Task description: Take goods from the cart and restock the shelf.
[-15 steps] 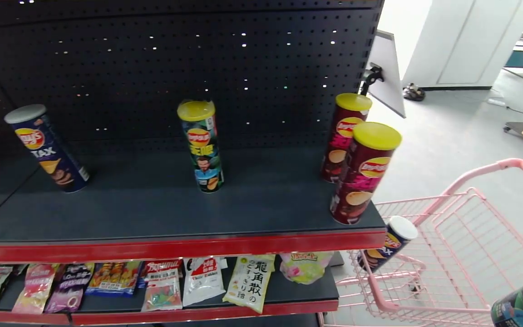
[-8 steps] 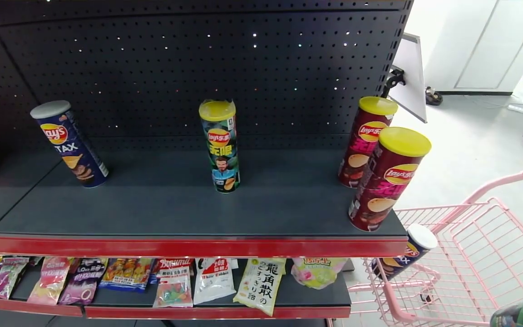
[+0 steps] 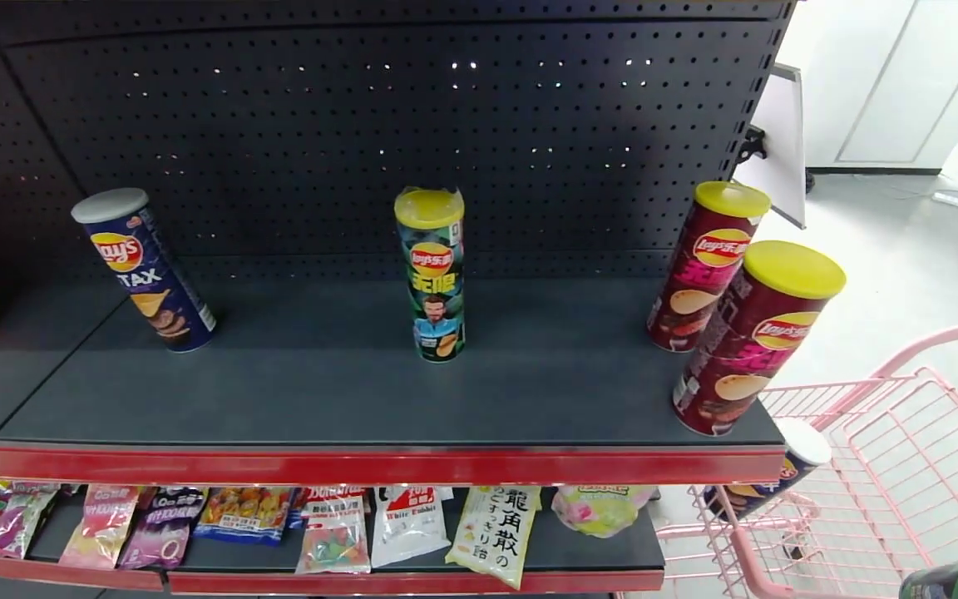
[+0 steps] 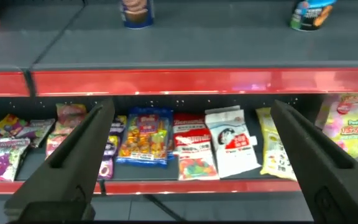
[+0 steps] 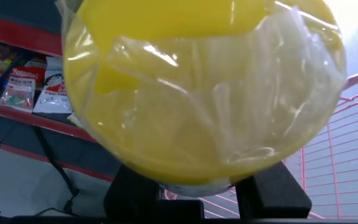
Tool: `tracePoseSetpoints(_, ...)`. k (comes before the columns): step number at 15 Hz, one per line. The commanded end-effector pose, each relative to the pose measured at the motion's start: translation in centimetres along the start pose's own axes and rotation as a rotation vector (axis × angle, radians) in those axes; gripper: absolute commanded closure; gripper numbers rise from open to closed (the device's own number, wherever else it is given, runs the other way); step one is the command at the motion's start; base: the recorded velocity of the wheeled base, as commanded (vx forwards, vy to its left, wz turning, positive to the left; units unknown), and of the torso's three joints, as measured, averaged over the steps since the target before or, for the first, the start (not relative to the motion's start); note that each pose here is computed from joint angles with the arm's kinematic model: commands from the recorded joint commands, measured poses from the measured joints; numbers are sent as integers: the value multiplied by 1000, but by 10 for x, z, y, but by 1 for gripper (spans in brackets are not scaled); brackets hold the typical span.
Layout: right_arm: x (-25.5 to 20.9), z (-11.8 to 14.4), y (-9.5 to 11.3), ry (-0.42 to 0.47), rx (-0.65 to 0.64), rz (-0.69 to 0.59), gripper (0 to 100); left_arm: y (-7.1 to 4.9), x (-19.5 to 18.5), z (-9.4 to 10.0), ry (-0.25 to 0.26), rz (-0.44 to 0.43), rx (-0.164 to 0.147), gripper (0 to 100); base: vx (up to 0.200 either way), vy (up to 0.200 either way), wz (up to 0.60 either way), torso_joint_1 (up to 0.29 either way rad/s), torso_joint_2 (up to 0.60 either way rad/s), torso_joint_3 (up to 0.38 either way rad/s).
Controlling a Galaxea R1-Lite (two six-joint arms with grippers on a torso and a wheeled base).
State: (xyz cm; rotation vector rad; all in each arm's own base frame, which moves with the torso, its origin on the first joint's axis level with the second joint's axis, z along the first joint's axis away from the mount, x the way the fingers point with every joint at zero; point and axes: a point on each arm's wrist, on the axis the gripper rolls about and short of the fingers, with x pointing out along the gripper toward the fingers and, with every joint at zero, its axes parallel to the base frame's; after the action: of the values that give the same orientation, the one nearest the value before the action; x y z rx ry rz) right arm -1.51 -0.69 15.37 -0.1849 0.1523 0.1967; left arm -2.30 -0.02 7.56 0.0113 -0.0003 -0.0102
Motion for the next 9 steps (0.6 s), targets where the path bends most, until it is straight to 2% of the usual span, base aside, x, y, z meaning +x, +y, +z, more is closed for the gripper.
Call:
tracePoseSetpoints(1,-1,-1,0,-7,0,0,100,0,0,0,0,1,-1,0,0,200,0,-12,-2,2)
tracePoseSetpoints(5,-2,-3,1,-17,0,43,100,0,0,0,0,1,1,0,0,200,0,-1,0,4)
tracePoseSetpoints(8,-4,-6,2,-32,1,61,100,0,0,0,0,1,1,0,0,0,0,0,0,0)
tracePoseSetpoints(9,-4,-7,2,-35,1,61,100,0,0,0,0,1,1,0,200,0,0,2,2,2)
